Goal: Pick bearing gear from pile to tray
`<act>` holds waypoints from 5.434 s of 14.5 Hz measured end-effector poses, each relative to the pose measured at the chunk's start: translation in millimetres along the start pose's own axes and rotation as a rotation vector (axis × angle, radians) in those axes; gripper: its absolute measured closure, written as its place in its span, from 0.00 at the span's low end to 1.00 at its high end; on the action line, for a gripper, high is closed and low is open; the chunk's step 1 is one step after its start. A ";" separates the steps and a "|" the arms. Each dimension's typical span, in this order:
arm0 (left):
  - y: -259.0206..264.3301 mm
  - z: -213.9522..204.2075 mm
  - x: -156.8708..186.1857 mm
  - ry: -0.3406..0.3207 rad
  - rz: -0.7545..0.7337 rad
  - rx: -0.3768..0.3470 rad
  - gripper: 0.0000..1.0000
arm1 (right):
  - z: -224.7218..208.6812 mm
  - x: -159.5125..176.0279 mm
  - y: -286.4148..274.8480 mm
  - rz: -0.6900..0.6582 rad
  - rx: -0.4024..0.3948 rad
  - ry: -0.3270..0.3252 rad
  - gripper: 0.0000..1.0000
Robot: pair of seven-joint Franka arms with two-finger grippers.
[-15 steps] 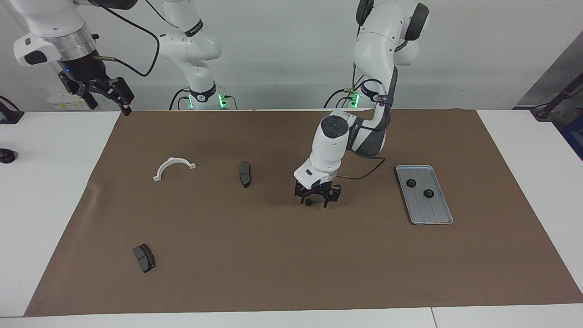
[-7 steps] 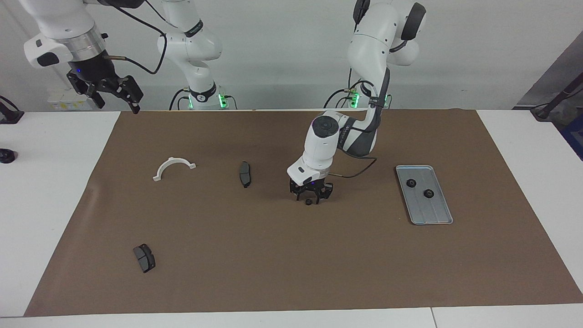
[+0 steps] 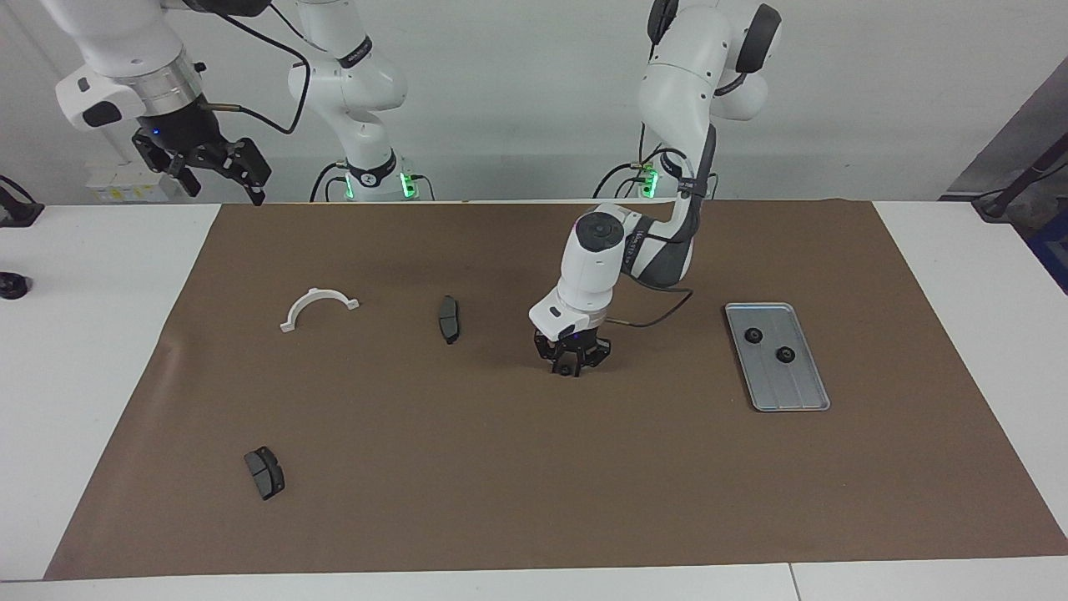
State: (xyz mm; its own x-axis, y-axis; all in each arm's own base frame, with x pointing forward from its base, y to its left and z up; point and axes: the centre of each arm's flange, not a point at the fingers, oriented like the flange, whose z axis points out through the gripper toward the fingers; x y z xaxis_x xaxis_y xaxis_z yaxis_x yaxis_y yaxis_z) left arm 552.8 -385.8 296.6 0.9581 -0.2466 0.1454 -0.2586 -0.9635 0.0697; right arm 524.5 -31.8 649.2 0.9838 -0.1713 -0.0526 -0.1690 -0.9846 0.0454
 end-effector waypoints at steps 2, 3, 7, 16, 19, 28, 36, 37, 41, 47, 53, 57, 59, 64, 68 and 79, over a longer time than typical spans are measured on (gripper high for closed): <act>-0.3 -0.6 -0.2 -0.001 0.001 0.002 0.73 | 6.9 6.3 -3.3 -0.004 -0.002 -0.005 0.00; -0.2 -0.7 -0.5 -0.002 0.002 0.002 0.76 | 10.1 8.6 -4.3 -0.005 -0.003 -0.009 0.00; -3.2 -1.7 -0.7 -0.020 -0.002 0.011 0.76 | 13.5 10.8 -9.9 -0.015 -0.004 -0.014 0.00; -241.8 -74.1 69.2 -0.027 -0.185 0.059 0.76 | 15.6 10.8 -18.3 0.009 -0.005 -0.010 0.00; -318.8 -79.9 60.5 -0.041 -0.175 0.052 0.76 | 14.8 10.3 -18.0 0.009 -0.004 -0.008 0.00; -407.5 -64.1 6.6 -0.116 -0.086 0.044 0.48 | 9.1 5.9 -23.4 0.004 -0.004 0.003 0.00; -395.7 -154.1 24.6 -0.114 -0.085 0.038 0.00 | 8.4 5.5 -23.6 0.003 -0.004 0.004 0.00; -393.0 -173.6 24.7 -0.123 -0.093 0.036 0.00 | 8.4 5.4 -23.7 0.003 -0.004 0.004 0.00; -373.3 -244.3 11.0 -0.154 -0.134 0.032 0.00 | 8.2 5.3 -24.0 0.003 -0.004 0.004 0.00; -325.9 -343.0 -40.1 -0.194 -0.188 0.040 0.00 | 8.0 5.2 -24.0 0.002 -0.004 0.005 0.00; -319.8 -342.9 -68.2 -0.257 -0.192 0.036 0.00 | 8.0 5.1 -24.1 0.002 -0.004 0.005 0.00; -320.9 -341.4 -66.9 -0.245 -0.194 0.037 0.00 | 7.9 5.1 -24.0 0.002 -0.004 0.005 0.00; -322.0 -343.7 -61.8 -0.204 -0.195 0.043 0.00 | 7.9 5.1 -24.1 0.002 -0.004 0.005 0.00; -325.2 -348.6 -52.8 -0.124 -0.245 0.056 0.00 | 7.8 5.0 -24.1 0.002 -0.004 0.005 0.00; -322.6 -348.6 -51.5 -0.118 -0.278 0.059 0.00 | 7.8 5.0 -24.1 0.002 -0.004 0.005 0.00; -327.8 -348.1 -52.8 -0.119 -0.280 0.059 0.00 | 7.7 4.9 -24.1 0.002 -0.004 0.005 0.00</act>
State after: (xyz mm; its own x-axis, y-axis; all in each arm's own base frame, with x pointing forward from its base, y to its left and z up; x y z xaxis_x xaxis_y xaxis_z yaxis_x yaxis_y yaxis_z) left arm 544.2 -20.6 609.7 0.9997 0.0217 0.0116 0.0213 -0.9992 0.0330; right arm 532.9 -9.2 640.2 0.9837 -0.1733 -0.0471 -0.1710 -0.9840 0.0493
